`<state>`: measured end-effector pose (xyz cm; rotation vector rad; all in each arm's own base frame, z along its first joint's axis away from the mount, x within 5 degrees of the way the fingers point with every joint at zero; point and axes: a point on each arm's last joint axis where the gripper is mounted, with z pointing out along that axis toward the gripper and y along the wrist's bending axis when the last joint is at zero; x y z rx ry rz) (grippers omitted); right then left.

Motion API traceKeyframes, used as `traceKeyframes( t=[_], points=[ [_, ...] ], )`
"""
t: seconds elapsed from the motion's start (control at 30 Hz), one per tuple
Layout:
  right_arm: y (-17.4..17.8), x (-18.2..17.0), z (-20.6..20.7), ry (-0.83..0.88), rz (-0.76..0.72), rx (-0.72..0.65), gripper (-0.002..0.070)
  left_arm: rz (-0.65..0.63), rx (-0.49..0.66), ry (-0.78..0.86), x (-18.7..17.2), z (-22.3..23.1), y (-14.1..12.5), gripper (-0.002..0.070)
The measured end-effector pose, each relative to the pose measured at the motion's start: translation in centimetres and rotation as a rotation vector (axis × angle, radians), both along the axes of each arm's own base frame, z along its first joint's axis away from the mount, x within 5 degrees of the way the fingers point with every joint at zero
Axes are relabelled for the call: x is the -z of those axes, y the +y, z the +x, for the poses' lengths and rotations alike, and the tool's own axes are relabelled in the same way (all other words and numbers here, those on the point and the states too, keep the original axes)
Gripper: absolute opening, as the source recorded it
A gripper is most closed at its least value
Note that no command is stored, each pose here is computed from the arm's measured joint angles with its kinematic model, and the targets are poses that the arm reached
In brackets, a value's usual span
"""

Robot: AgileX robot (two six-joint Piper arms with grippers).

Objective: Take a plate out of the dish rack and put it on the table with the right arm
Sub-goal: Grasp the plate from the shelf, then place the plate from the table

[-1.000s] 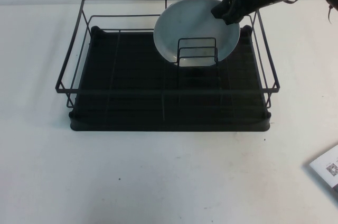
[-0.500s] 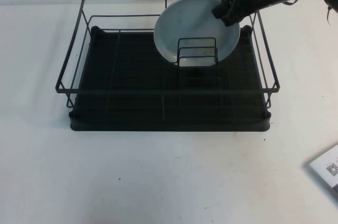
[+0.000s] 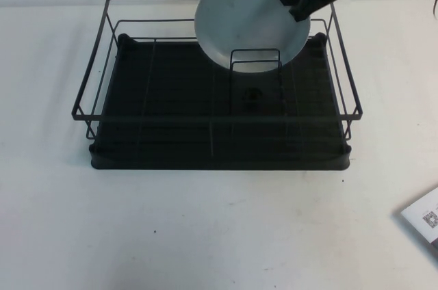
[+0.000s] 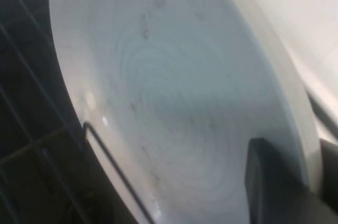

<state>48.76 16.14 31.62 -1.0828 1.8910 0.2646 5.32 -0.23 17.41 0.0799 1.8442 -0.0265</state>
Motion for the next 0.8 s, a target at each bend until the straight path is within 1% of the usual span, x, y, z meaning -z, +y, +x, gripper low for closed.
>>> traceKeyframes(
  t=[0.17, 0.2, 0.37, 0.53, 0.67, 0.8],
  points=[
    [-0.3, -2.6, -1.0, -0.052, 0.013, 0.002, 0.0081, 0.000, 0.000, 0.000, 0.0, 0.0, 0.0, -0.0004],
    [-0.4, -3.2, -1.3, -0.066, 0.012, 0.002, 0.0067, 0.000, 0.000, 0.000, 0.0, 0.0, 0.0, -0.0004],
    [-0.9, -7.2, -3.5, -0.112, 0.019, -0.001, 0.0065, 0.000, 0.000, 0.000, 0.0, 0.0, 0.0, -0.0004],
    [-1.9, -11.9, -7.1, -0.137, 0.036, 0.014, 0.0065, 0.000, 0.000, 0.000, 0.0, 0.0, 0.0, -0.0004],
    [-3.1, -15.2, -10.2, -0.128, 0.038, 0.080, 0.0065, 0.000, 0.000, 0.000, 0.0, 0.0, 0.0, -0.0004],
    [-4.6, -17.5, -13.8, -0.063, 0.005, 0.150, 0.0065, 0.000, 0.000, 0.000, 0.0, 0.0, 0.0, -0.0004]
  ],
)
